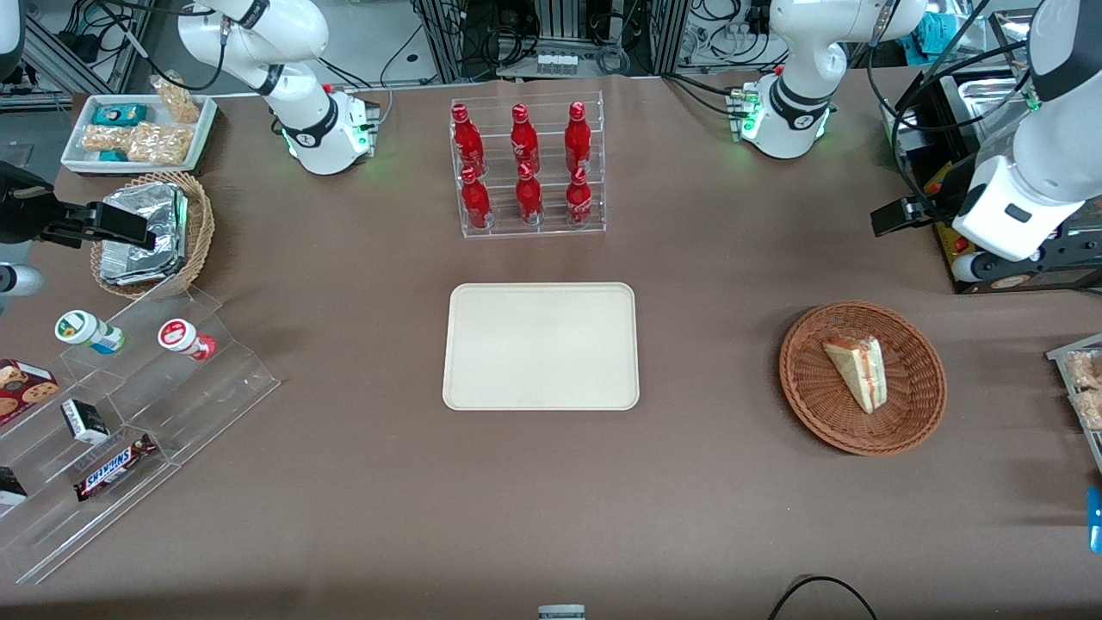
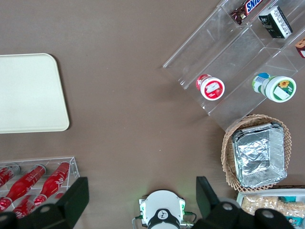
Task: Place sandwich from basket to tray
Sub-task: 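Move the left gripper over the sandwich in the wicker basket, then lower the open left gripper around the sandwich and close it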
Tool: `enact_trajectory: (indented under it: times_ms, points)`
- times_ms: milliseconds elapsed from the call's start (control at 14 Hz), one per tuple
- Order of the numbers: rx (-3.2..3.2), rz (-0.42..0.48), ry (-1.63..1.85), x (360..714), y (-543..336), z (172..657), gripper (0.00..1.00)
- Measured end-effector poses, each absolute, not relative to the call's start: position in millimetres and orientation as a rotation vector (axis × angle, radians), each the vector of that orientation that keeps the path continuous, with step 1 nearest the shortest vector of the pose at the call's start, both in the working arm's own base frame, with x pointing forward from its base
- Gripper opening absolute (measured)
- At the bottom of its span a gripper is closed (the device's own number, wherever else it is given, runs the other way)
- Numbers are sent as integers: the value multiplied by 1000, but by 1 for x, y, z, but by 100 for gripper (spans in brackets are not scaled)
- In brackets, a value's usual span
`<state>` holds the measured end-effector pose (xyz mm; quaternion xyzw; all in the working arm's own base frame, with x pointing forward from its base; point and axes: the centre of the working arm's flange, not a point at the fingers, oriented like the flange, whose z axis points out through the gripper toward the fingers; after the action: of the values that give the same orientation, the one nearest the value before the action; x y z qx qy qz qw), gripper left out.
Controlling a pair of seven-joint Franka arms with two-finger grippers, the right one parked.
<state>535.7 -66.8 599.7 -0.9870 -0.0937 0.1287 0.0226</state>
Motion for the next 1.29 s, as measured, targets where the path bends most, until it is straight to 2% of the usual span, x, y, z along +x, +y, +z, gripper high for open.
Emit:
enact_trajectory:
  times_ms: [500,714,857,1071,1286]
  points:
    - [-3047,428,-293,539,-66,592,100]
    - [-2991,537,-349,555,-53,548,100]
    - [-2980,558,-387,573,-39,512,100]
    - [-2997,489,-436,589,-30,444,100]
    - [-3021,371,-493,589,-23,389,100]
